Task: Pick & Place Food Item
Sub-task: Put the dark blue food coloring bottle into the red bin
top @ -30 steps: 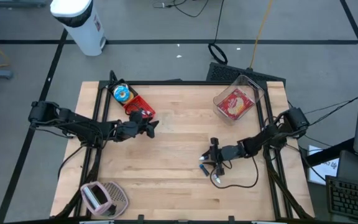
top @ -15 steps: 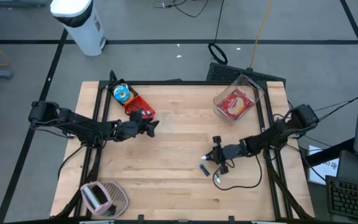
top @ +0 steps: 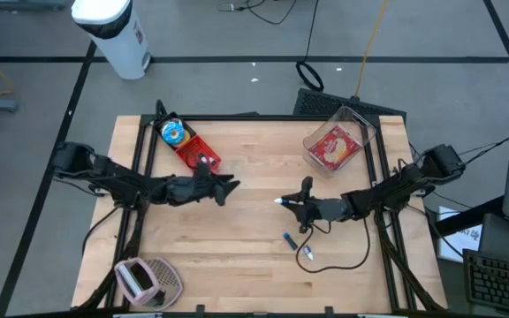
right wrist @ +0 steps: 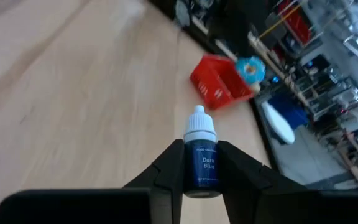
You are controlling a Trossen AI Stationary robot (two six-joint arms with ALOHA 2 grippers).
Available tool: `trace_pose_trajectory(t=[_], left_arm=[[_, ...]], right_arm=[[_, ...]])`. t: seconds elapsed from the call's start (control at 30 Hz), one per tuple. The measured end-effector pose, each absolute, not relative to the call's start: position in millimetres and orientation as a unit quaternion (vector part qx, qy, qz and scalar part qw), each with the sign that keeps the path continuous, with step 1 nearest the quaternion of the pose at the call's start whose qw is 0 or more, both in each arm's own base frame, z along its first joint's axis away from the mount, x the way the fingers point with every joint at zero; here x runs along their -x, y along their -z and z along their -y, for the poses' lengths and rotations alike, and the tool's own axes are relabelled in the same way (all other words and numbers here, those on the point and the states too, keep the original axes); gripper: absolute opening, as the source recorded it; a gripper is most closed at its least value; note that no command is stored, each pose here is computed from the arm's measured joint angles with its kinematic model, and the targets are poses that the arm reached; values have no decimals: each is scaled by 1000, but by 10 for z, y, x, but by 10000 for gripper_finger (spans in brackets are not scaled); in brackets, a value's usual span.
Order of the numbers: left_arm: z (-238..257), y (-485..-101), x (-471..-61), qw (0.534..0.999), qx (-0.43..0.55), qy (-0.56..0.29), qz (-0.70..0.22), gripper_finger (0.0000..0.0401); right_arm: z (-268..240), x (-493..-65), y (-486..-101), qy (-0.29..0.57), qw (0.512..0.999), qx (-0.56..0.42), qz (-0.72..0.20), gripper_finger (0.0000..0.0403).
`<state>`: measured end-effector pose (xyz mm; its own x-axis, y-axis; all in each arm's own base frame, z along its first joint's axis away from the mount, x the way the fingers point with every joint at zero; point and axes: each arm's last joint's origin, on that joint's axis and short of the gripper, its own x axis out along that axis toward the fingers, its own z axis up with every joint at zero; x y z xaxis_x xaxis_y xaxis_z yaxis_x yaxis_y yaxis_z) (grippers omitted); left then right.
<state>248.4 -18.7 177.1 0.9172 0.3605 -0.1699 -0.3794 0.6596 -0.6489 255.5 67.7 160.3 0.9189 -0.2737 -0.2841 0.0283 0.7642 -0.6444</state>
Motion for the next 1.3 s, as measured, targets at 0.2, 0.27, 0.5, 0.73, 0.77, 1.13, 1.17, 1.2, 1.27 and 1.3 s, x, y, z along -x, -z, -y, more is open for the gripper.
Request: trace_pose_trajectory(t=[0.2,0.27,0.5,0.73,0.77,1.13,1.17,1.2,1.27,1.3], left_arm=[[368,-1747,-2963,926,334,-168,-48,248],[423,-1754,-3152,934,321,-144,-57,248],[539,-1819,-3652,952,286,-94,-59,248],[561,-1858,-3801,956,275,-89,-51,248],[561,-1860,-3803,956,276,-89,-51,248],[510,-1865,-3815,951,294,-74,-53,231],[502,-1866,-3816,951,295,-75,-53,221],[491,-1866,-3817,951,295,-77,-53,209],[482,-1865,-3819,951,296,-75,-54,181],[482,-1865,-3819,950,298,-75,-54,166]], right_arm=[[-709,-2645,-1732,82,917,352,-167,72],[-709,-2646,-1735,81,915,359,-167,69],[-750,-2635,-1753,92,914,362,-160,75],[-823,-2621,-1809,102,906,387,-139,70],[-824,-2623,-1816,102,906,388,-136,71],[-828,-2631,-1853,103,909,386,-118,70],[-831,-2632,-1853,96,910,386,-116,72],[-836,-2633,-1853,90,911,385,-114,73],[-838,-2632,-1850,87,912,385,-113,74],[-839,-2633,-1850,84,913,384,-112,74]])
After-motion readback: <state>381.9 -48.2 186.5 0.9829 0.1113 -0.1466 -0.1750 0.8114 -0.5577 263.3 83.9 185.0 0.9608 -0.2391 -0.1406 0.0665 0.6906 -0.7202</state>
